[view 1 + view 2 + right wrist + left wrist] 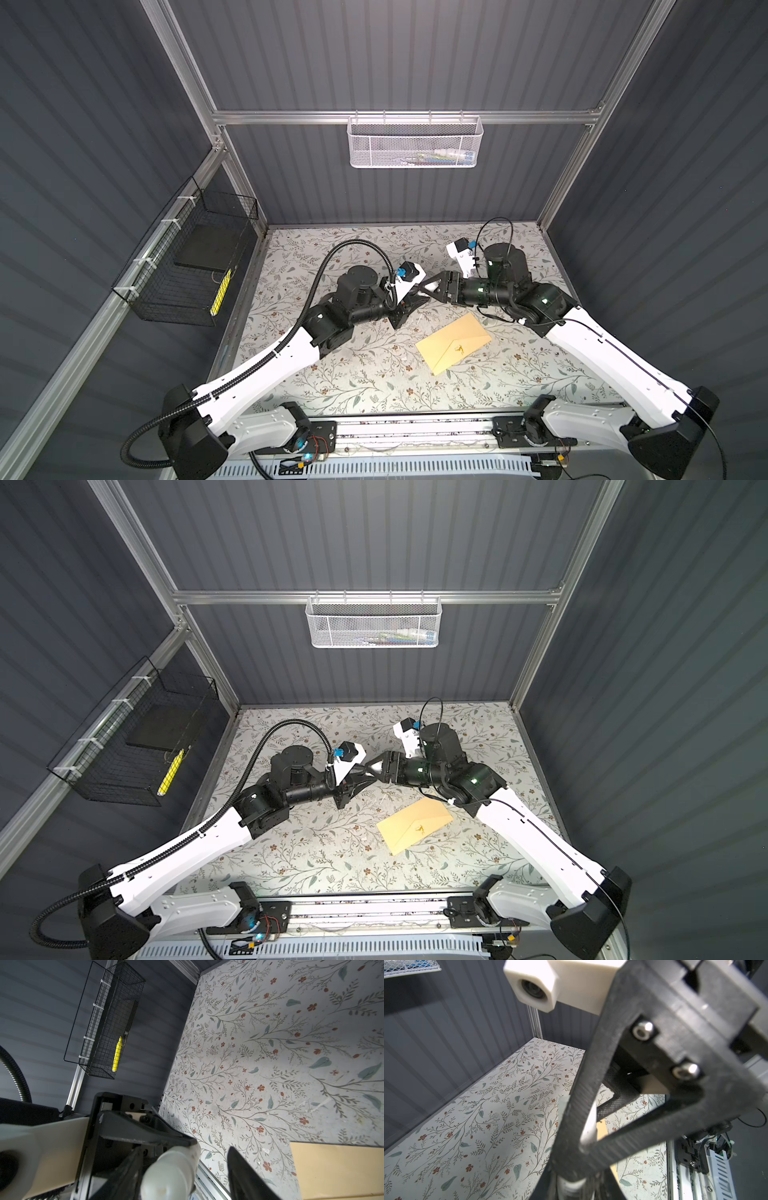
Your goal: Place the letter into the envelope and seal it
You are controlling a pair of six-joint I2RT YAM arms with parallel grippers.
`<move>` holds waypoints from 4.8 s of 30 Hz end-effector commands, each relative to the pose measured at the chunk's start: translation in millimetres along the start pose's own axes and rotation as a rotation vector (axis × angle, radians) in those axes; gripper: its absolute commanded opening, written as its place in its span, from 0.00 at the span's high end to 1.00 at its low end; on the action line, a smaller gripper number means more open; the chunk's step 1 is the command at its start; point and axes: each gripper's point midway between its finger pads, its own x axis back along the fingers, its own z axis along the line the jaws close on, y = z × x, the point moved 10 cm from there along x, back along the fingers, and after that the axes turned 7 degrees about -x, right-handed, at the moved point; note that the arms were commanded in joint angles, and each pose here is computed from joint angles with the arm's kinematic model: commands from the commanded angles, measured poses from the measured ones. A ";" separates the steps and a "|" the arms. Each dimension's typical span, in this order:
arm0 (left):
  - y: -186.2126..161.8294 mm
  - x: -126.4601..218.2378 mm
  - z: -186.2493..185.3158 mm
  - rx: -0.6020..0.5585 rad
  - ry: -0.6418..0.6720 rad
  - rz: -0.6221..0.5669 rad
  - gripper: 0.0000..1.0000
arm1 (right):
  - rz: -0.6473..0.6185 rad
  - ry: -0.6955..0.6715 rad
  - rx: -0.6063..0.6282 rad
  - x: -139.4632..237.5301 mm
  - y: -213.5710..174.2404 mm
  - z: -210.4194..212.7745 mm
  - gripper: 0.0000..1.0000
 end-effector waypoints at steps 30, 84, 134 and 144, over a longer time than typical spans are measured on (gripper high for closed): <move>-22.0 6.4 -11.8 -0.006 -0.033 0.005 0.55 | -0.031 -0.014 -0.031 9.2 2.8 8.7 0.93; -56.1 26.9 -28.1 -0.012 -0.071 0.115 0.99 | 0.011 -0.941 -0.203 49.2 -23.2 -159.5 0.19; -60.3 23.7 -26.8 0.005 -0.062 0.143 0.99 | 0.081 -1.128 -0.303 -1.1 25.6 -282.2 0.65; -60.3 24.3 -26.9 0.007 -0.060 0.147 0.99 | 0.104 -1.136 -0.298 -5.3 28.1 -287.1 0.66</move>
